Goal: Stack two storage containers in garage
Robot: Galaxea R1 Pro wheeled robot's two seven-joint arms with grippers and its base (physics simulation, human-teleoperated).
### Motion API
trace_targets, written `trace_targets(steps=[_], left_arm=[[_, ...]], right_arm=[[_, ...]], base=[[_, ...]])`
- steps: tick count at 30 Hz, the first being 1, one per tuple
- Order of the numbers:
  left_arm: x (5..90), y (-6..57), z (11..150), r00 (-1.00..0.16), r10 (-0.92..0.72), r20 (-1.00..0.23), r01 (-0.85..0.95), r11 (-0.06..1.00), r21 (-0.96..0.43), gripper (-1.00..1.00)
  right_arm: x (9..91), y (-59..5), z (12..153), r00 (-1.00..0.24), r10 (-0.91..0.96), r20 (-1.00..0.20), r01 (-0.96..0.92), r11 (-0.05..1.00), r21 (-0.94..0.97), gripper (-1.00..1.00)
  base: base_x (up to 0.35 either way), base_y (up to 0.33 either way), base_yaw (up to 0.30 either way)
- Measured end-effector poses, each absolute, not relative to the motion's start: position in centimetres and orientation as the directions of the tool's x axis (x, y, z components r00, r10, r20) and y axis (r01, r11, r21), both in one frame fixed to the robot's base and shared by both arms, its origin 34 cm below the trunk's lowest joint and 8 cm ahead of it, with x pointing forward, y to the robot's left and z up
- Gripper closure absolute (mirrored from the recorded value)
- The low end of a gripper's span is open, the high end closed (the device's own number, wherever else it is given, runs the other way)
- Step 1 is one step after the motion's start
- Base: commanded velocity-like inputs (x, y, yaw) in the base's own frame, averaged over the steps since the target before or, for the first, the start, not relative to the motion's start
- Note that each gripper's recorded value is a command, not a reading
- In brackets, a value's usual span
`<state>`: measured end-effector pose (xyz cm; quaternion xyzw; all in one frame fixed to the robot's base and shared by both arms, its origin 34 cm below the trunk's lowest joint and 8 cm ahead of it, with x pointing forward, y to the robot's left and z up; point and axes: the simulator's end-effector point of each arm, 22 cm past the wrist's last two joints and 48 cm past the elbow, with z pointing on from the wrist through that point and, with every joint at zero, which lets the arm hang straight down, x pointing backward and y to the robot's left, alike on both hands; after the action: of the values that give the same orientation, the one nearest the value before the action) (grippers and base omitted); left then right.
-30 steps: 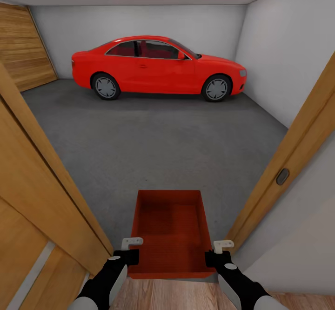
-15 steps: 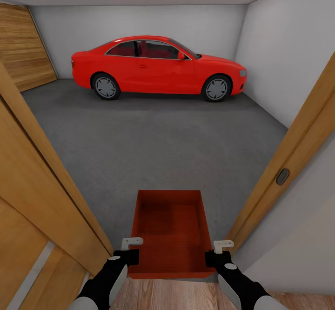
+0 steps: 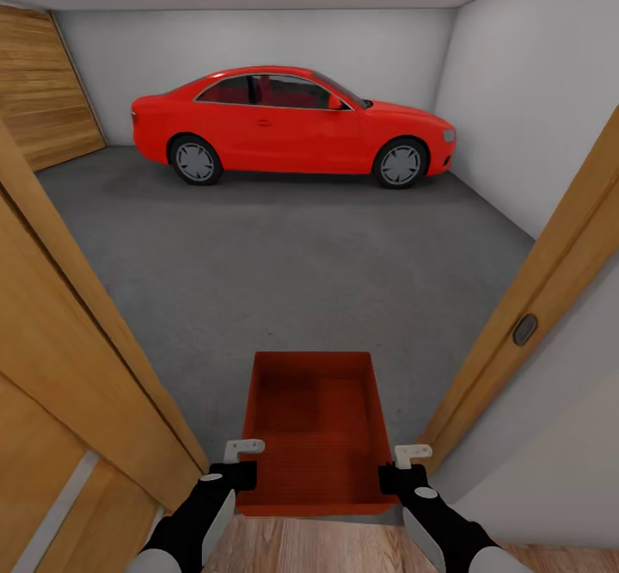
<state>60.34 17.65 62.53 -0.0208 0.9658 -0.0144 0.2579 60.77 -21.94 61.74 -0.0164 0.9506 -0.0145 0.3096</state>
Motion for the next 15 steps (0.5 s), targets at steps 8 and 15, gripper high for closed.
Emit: trace_targets(steps=[8,15], left_arm=[[60.8,17.6,62.8,-0.854,-0.057,-0.518,-0.038,0.998,-0.047,1.0],[60.9,17.5,62.8,-0.853,-0.058,-0.519,-0.039,0.998,-0.048,1.0]], right_arm=[[61.6,-22.0,62.4,-0.793,-0.054,-0.607,-0.031,0.998,-0.048,1.0],[61.7,-22.1,62.5,-0.791,-0.055,-0.609,-0.032,0.998,-0.048,1.0]], base=[[0.309,0.0,0.0],[0.149,0.0,0.0]])
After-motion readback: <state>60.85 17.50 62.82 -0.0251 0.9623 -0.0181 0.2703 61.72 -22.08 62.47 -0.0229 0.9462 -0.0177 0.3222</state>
